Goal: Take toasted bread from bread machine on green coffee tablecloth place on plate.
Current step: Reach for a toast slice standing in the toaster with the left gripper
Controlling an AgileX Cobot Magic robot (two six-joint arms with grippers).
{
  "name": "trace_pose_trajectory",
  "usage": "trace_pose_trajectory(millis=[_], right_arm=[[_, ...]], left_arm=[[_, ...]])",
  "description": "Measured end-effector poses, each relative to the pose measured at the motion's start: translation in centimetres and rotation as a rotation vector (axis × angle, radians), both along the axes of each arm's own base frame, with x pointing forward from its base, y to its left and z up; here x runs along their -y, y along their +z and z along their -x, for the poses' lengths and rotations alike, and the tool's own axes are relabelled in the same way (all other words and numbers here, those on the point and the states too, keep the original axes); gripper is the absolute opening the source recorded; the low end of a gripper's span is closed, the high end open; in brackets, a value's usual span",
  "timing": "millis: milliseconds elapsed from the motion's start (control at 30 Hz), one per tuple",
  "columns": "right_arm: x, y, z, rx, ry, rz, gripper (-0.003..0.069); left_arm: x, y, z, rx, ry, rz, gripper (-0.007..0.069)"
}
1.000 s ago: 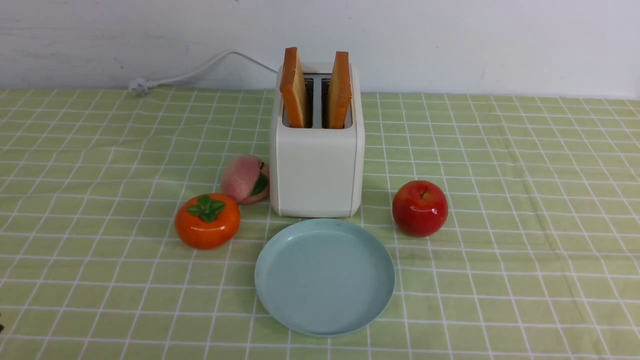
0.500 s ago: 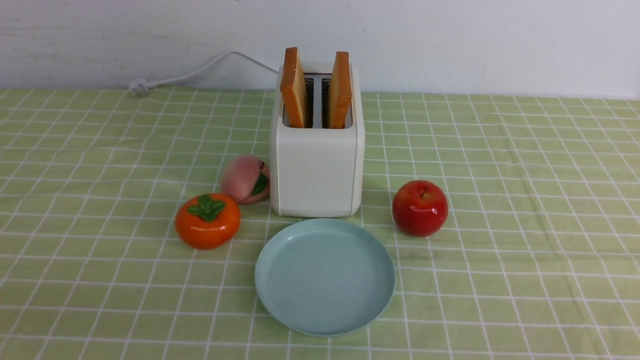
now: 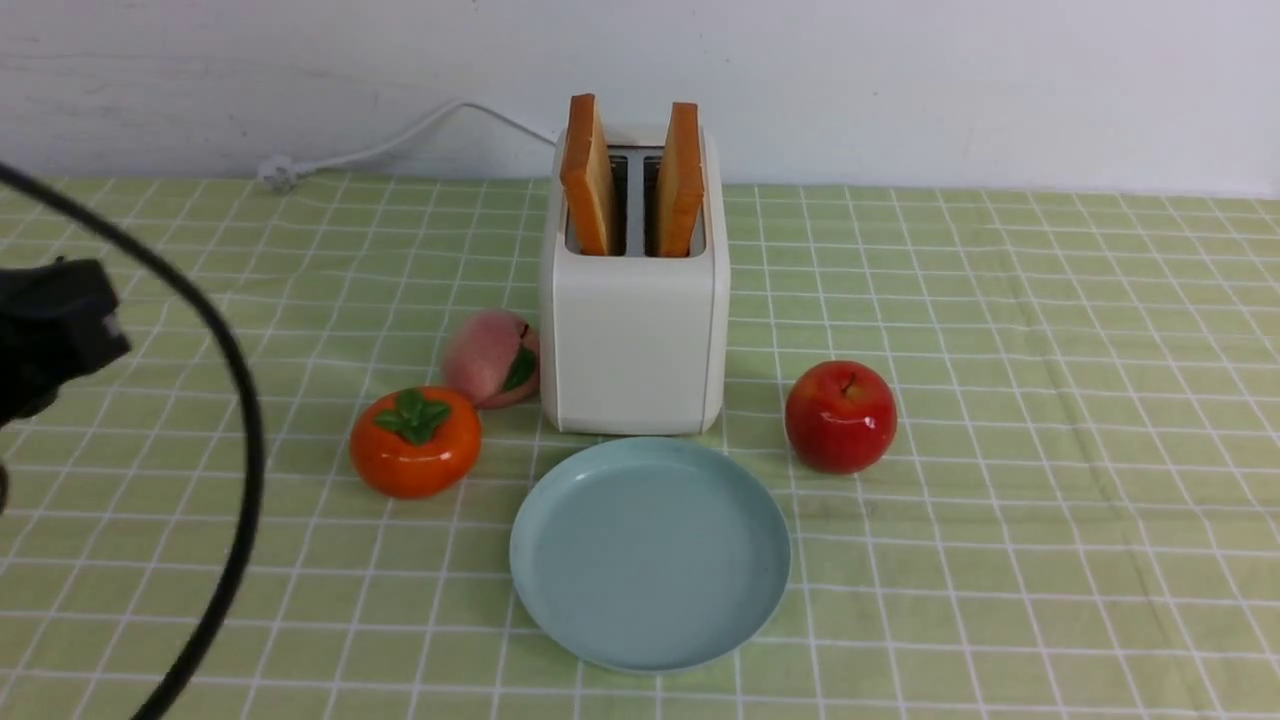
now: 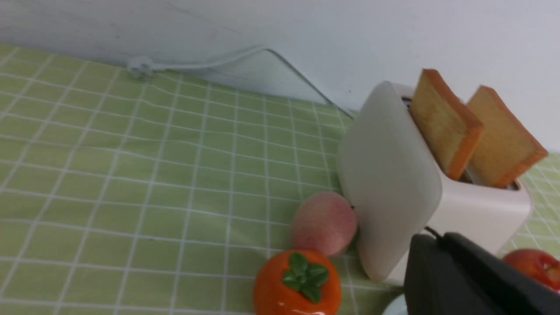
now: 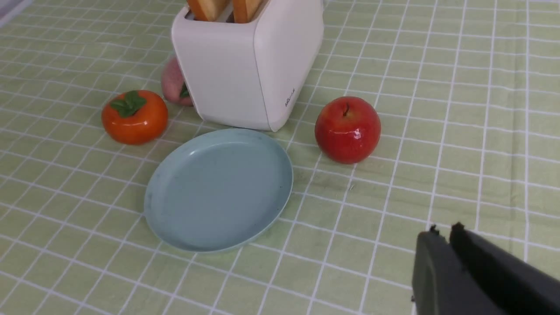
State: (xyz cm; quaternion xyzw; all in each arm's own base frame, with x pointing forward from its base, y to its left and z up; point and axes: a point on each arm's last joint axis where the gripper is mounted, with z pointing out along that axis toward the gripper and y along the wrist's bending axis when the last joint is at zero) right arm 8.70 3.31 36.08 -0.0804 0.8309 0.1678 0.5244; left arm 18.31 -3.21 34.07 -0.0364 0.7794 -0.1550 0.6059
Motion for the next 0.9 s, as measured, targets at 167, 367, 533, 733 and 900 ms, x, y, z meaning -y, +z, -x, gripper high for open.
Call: trace_pose_trajectory(millis=[167,367,533,733,900], right_arm=[[-0.2,0.0,-0.9,-0.005,0.017,-0.021,0.0046],[-0.6,0.9,-2.5,-0.042,0.076,-0.018,0.0045],[-1.0,3.7,-3.7,-0.027,0.12,-0.038,0.0045],[-1.8,6.5,-4.0,0.078,0.204,-0.075,0.0054],[-2.3,7.5,-3.9,0.146,0.274,-0.112,0.008]], left_arm=[[3.8,0.5,-2.8,-0.003,-0.155,-0.065,-0.0013],[7.6,0.4,-7.3,-0.013,-0.233,-0.109,-0.0011],[9.1,-0.2,-11.2,-0.031,-0.222,-0.111,0.0129],[10.4,-0.9,-14.5,-0.042,-0.212,-0.1,0.0382],[11.4,-2.0,-17.2,-0.062,-0.209,-0.103,0.0463]])
